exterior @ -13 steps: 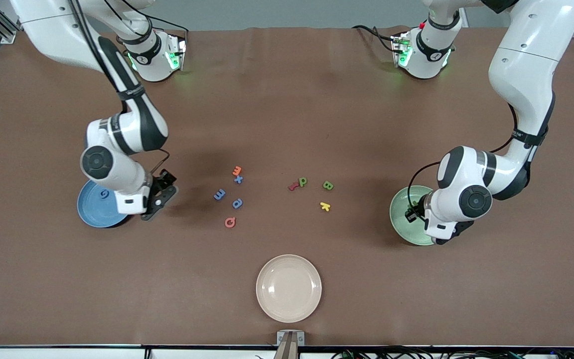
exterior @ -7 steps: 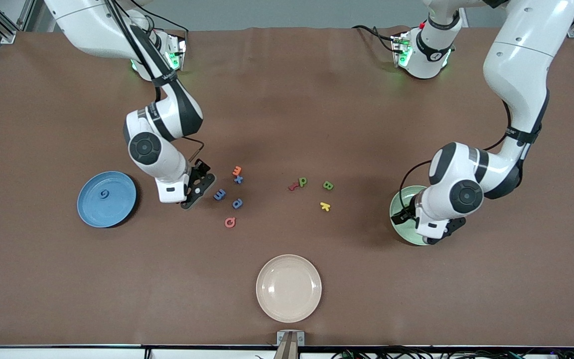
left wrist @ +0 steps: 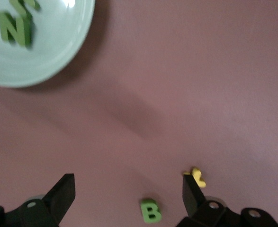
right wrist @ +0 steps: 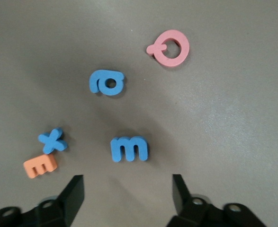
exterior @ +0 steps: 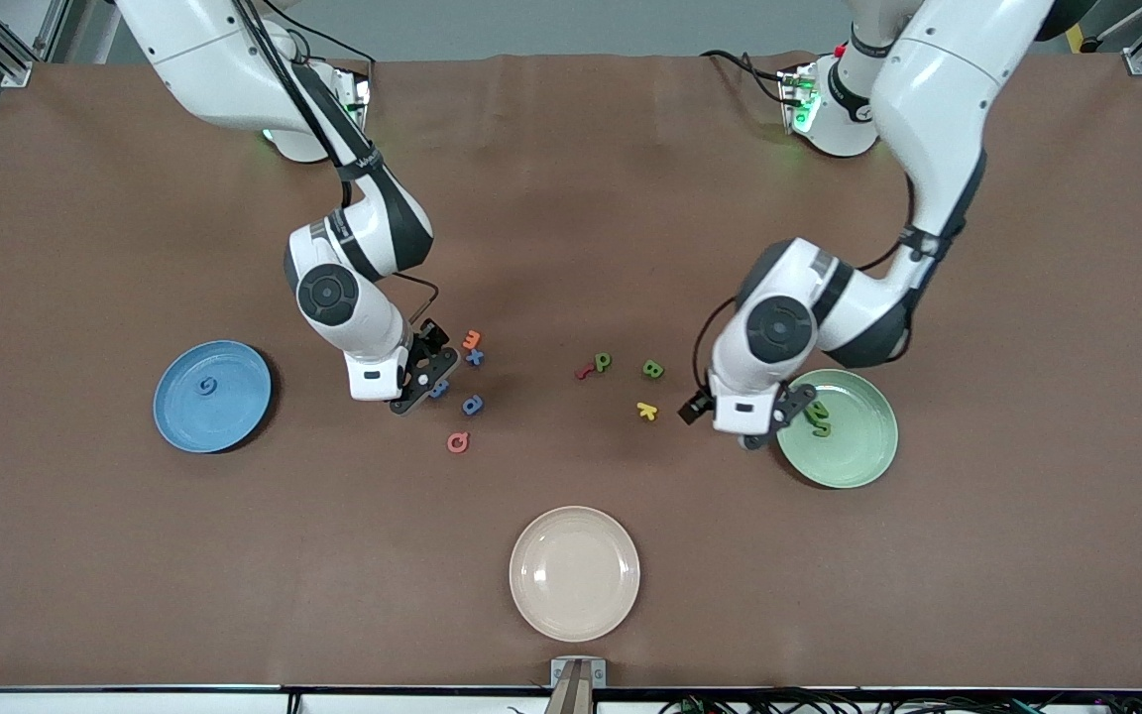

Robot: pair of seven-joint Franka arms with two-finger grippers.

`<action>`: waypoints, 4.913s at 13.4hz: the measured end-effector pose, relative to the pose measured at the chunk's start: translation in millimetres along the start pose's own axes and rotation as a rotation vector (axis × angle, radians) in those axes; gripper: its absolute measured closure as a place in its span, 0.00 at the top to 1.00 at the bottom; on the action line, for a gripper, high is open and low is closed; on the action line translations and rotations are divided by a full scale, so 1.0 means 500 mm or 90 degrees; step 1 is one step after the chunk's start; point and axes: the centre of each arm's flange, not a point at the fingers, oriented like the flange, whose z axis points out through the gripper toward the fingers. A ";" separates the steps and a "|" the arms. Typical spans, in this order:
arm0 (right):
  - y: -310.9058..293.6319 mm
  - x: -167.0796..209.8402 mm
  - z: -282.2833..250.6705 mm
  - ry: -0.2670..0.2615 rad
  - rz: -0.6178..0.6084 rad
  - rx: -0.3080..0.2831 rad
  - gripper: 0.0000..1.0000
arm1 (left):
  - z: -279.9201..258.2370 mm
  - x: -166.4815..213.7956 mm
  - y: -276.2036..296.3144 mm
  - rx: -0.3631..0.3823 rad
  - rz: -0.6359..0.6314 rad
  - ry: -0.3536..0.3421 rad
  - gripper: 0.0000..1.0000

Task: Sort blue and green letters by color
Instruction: 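Reach the left gripper to green B while the right gripper reaches blue m, then grasp the green B with the left gripper while the right gripper grasps m, then release B on the green plate while the right gripper releases m on blue plate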

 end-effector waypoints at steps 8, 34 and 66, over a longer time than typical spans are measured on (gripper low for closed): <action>-0.008 0.024 0.040 -0.005 0.029 0.004 0.68 | 0.010 -0.094 0.038 -0.023 -0.074 0.003 0.98; 0.024 0.028 0.036 -0.006 0.048 -0.002 0.40 | 0.132 -0.126 0.050 -0.023 -0.137 -0.021 0.28; 0.480 -0.370 -0.013 -0.035 -0.204 -0.006 0.64 | 0.025 0.258 -0.163 0.040 0.082 -0.026 0.99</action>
